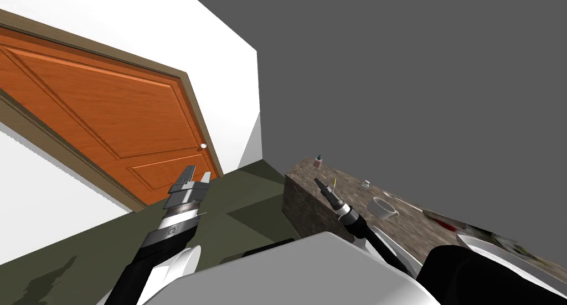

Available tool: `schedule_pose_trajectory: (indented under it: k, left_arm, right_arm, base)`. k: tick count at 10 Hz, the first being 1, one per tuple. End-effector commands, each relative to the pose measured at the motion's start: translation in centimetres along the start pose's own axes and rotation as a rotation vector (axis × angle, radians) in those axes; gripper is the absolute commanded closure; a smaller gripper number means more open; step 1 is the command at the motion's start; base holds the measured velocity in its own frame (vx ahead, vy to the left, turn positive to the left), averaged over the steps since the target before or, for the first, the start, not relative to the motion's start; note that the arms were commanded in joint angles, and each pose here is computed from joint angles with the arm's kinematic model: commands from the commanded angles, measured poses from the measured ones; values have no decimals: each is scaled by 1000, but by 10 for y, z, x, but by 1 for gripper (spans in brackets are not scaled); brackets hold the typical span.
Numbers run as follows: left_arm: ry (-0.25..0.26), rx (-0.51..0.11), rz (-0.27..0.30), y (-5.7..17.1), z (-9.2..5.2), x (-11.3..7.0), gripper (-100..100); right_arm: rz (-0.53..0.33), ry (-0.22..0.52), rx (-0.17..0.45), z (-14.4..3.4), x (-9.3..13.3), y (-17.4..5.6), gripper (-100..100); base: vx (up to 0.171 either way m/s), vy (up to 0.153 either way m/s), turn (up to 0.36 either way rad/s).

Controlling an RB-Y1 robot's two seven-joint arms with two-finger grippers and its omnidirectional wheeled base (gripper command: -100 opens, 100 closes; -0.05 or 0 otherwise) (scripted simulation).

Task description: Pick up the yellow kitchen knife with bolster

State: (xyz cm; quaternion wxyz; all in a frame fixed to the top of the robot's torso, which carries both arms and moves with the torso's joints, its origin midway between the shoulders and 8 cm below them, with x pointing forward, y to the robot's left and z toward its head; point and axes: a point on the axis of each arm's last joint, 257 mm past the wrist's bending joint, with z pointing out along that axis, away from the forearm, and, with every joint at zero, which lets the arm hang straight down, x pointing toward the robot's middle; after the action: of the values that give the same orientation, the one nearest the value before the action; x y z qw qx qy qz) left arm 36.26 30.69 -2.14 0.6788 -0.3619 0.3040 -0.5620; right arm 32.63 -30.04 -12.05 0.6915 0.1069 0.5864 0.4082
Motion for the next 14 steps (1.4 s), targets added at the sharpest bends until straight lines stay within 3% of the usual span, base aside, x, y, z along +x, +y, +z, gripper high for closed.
schedule_pose_trajectory:
  k: [1, 2, 3, 4, 5, 6, 7, 8, 9, 10, 11, 12, 13, 14]
  left_arm:
    - [0, 0, 0, 0, 0, 0, 0]
    - [0, 0, 0, 0, 0, 0, 0]
    - [0, 0, 0, 0, 0, 0, 0]
    - [0, 0, 0, 0, 0, 0, 0]
    - [0, 0, 0, 0, 0, 0, 0]
    - [0, 0, 0, 0, 0, 0, 0]
    - [0, 0, 0, 0, 0, 0, 0]
    - [0, 0, 0, 0, 0, 0, 0]
    - [0, 0, 0, 0, 0, 0, 0]
    - [0, 0, 0, 0, 0, 0, 0]
    - [0, 0, 0, 0, 0, 0, 0]
    - [0, 0, 0, 0, 0, 0, 0]
    - [0, 0, 0, 0, 0, 0, 0]
    - [0, 0, 0, 0, 0, 0, 0]
  right_arm:
    - [-35, 44, 1, -7, 7, -7, -100]
    - [-77, 94, 23, -21, 18, -19, -100]
    - [-87, 113, 16, -21, 18, -19, -100]
    - [-131, 167, 37, -37, 29, -31, -100]
    - [-141, 186, 30, -37, 29, -31, -100]
    - [-186, 243, 51, -54, 39, -43, -100]
    - [-197, 263, 43, -54, 39, -43, -100]
    - [-244, 325, 61, -74, 48, -55, -100]
    - [-253, 342, 53, -74, 48, -56, -100]
    - [-301, 406, 69, -94, 56, -68, -100]
    - [-311, 425, 61, -94, 56, -68, -100]
    - [-360, 492, 71, -116, 63, -79, -100]
    - [-369, 510, 64, -116, 61, -80, -100]
    - [-417, 580, 73, -139, 67, -92, -100]
  base:
    - [-36, -9, 174]
    - [-45, -11, 300]
    - [-44, -17, 170]
    - [-53, -11, 359]
    - [-46, -16, 127]
    - [-49, -10, 270]
    - [-44, -16, 158]
    - [-54, -18, 319]
    - [-47, -21, 165]
    - [-55, -11, 320]
    - [-45, -19, 154]
    - [-50, -17, 308]
    - [-41, -22, 153]
    - [-42, -22, 270]
